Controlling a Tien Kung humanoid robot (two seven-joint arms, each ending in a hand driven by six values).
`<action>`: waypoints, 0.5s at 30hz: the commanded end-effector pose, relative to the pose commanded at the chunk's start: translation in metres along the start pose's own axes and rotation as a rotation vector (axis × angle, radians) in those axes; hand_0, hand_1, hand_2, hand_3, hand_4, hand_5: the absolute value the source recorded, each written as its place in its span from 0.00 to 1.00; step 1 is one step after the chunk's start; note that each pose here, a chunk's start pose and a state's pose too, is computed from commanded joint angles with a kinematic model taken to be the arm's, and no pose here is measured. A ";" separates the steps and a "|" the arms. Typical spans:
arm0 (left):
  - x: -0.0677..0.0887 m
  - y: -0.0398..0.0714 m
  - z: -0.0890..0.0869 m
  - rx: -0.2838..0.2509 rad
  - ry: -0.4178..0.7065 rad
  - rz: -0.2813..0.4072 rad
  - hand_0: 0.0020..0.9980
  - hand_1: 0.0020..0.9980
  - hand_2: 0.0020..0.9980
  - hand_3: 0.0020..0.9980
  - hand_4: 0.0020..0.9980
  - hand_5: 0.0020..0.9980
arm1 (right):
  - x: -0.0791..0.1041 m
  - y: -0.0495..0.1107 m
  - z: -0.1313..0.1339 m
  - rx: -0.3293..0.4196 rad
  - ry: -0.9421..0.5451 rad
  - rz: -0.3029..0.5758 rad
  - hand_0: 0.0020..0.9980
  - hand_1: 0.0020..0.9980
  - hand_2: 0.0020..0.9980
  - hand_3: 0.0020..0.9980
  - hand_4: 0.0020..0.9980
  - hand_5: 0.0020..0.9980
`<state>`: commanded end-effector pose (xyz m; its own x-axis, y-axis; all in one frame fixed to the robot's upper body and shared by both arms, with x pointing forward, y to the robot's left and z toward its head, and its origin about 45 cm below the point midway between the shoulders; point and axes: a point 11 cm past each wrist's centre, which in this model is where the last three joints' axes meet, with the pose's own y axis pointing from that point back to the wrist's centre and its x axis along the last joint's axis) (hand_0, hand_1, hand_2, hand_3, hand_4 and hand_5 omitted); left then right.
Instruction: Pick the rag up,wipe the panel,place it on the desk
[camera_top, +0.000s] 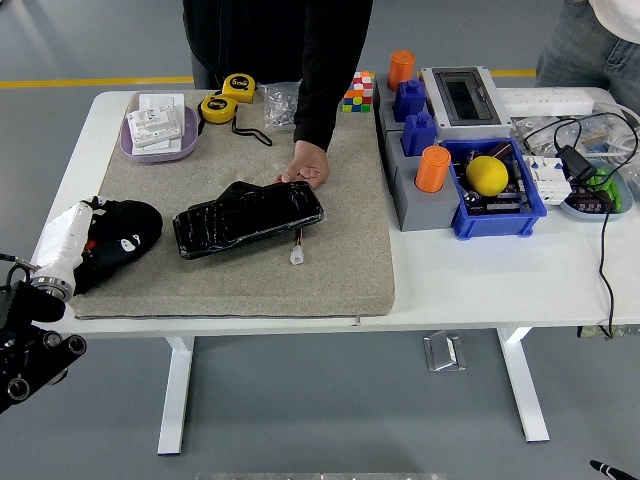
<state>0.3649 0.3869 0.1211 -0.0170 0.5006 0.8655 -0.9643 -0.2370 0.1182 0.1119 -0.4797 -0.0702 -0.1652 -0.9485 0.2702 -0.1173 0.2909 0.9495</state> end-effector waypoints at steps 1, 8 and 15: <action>0.000 0.000 -0.002 0.007 -0.002 -0.001 0.56 0.69 0.78 0.69 0.85 0.37 | 0.000 0.000 0.000 0.000 0.000 0.000 0.76 0.57 0.70 0.60 1.00 0.54; 0.000 -0.001 -0.016 0.048 -0.016 -0.001 0.56 0.69 0.78 0.69 0.84 0.37 | 0.000 0.000 0.003 -0.007 0.015 0.000 0.76 0.57 0.70 0.60 1.00 0.54; 0.000 -0.002 -0.016 0.049 -0.013 -0.001 0.55 0.68 0.78 0.69 0.84 0.36 | 0.000 -0.001 0.007 -0.014 0.017 -0.003 0.76 0.57 0.70 0.60 1.00 0.54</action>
<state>0.3625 0.4002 0.1128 -0.0126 0.4899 0.8717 -0.9501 -0.2776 0.1423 0.1054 -0.4787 -0.0722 -0.1483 -0.9514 0.2700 -0.1040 0.2865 0.9524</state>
